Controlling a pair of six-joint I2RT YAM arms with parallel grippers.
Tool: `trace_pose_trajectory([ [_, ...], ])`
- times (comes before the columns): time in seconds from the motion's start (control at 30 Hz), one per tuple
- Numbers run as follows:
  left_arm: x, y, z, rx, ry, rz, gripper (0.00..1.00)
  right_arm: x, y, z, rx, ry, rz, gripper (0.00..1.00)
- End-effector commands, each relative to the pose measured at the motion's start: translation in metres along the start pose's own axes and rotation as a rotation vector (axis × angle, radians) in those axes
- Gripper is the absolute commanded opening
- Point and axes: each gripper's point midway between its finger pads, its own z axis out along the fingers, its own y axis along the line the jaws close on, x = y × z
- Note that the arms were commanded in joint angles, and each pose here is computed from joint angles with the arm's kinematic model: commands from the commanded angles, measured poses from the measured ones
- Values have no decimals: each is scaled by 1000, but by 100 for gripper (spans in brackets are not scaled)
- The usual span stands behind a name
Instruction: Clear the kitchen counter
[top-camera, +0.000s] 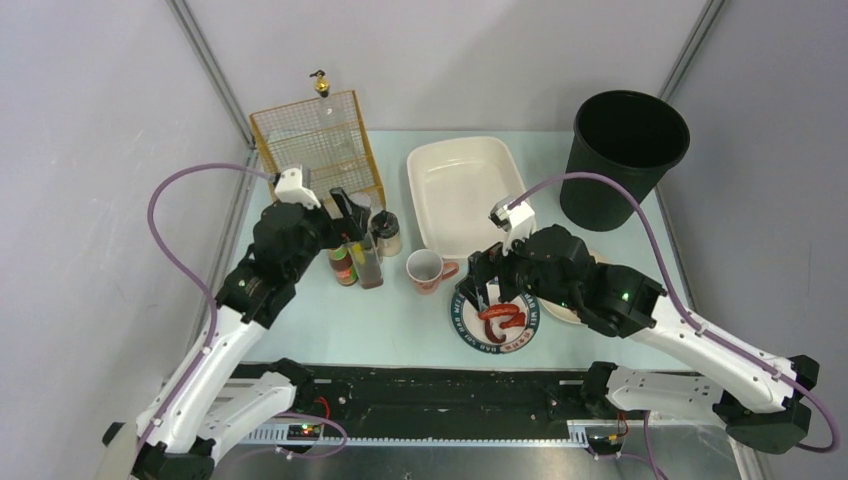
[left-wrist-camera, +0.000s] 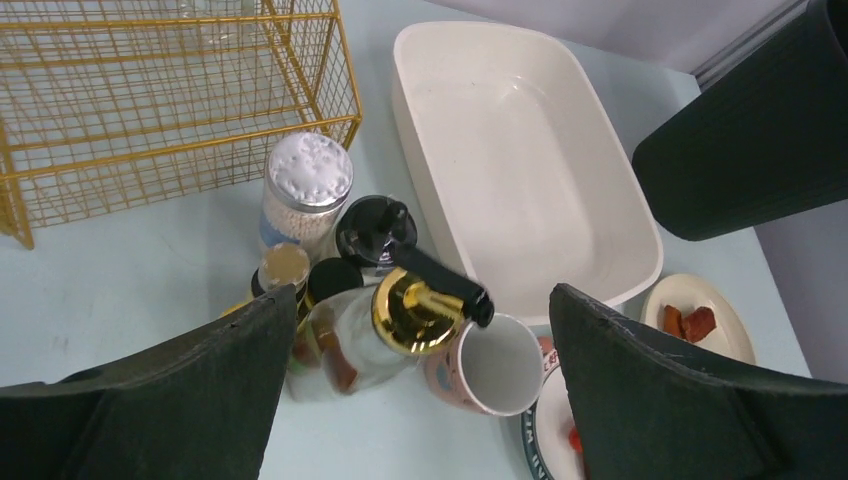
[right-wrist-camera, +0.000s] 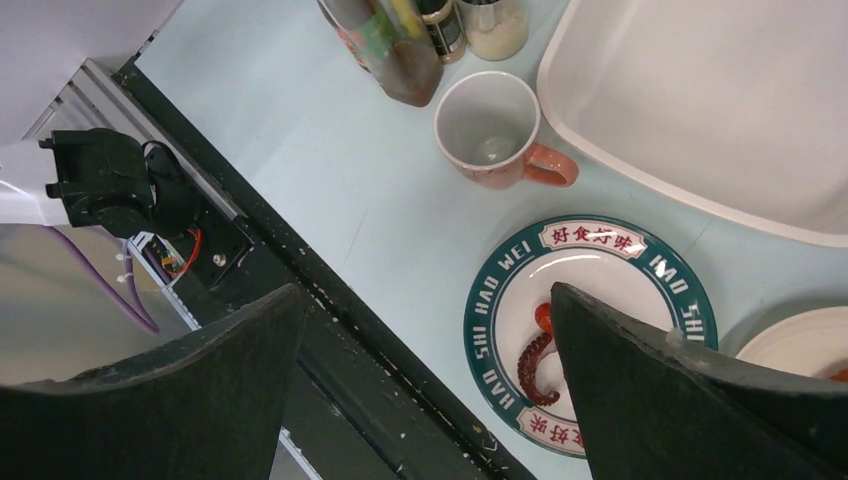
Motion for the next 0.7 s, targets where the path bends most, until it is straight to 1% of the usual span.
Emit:
trace_pose_trajectory([
  [0.0, -9, 3, -18, -6, -80, 22, 100, -11, 0, -10, 11, -24, -6, 97],
  [0.1, -3, 7, -21, -19, -83, 32, 100, -9, -1, -8, 15, -13, -13, 97],
  [0.2, 10, 8, -16, -35, -55, 47, 100, -8, -1, -6, 14, -10, -20, 97],
  [0.27, 16, 9, -8, -66, -38, 81, 99, -7, 0, -5, 14, -12, -22, 97],
  [0.37, 22, -2, -5, -73, -25, 149, 99, -5, -3, -4, 22, -14, -25, 97],
  [0.43, 19, -9, -3, -84, -31, 193, 99, -3, -4, -4, 25, -14, -26, 97],
  [0.53, 21, -7, 3, -147, -34, 250, 97, -2, -4, -4, 23, -19, -25, 97],
  [0.67, 20, -1, 6, -194, -46, 255, 94, 3, -5, -3, 20, -20, -27, 97],
])
